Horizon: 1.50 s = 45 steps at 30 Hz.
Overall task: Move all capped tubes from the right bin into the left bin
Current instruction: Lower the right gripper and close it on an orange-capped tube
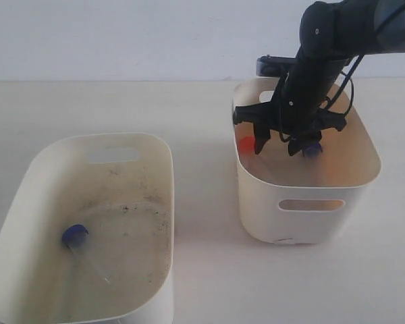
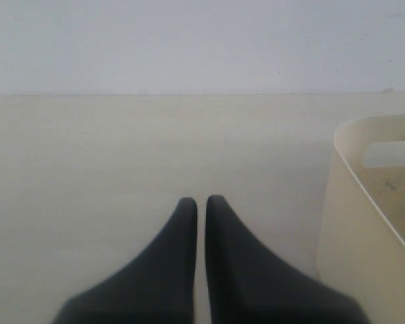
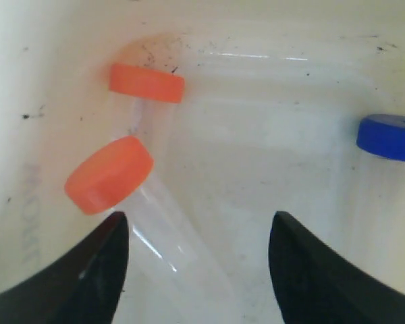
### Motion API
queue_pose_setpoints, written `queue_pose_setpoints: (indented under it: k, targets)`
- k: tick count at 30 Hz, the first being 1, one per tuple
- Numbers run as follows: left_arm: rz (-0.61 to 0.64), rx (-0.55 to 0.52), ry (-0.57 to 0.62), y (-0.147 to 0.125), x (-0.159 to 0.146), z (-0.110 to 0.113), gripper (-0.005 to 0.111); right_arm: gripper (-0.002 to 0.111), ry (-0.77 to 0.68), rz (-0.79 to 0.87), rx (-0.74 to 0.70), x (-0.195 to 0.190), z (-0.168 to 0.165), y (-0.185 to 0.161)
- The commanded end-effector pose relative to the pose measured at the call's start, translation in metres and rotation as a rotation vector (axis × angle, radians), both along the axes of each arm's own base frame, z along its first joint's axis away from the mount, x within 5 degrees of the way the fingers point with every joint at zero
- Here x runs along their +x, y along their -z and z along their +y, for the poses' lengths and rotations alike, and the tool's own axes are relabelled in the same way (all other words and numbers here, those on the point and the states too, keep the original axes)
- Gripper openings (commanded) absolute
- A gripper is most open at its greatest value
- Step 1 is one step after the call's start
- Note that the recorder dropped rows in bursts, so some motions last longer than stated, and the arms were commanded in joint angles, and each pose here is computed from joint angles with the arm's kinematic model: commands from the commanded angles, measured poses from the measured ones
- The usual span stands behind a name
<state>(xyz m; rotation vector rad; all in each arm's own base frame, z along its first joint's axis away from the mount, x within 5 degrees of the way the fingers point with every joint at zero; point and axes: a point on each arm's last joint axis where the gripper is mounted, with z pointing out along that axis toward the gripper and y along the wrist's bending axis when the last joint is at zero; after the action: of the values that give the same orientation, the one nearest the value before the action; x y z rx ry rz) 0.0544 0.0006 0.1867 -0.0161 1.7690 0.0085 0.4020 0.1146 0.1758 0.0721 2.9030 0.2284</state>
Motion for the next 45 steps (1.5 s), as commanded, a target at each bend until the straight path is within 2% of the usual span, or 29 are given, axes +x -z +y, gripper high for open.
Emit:
queue_pose_setpoints:
  k: [1,26,37,45]
  targets:
    - [-0.002,-0.007,-0.004,-0.001,0.000,0.000,0.004,0.059,-0.078,0.005,0.012,-0.004,0.007,-0.005]
    - [-0.002,-0.007,-0.004,-0.001,0.000,0.000,0.004,0.059,-0.184,0.092,0.043,-0.008,0.012,0.013]
    - [-0.002,-0.007,-0.004,-0.001,0.000,0.000,0.004,0.059,-0.199,0.061,-0.014,-0.005,0.008,0.014]
    - [-0.002,-0.007,-0.004,-0.001,0.000,0.000,0.004,0.058,-0.199,0.109,-0.037,-0.004,0.007,0.033]
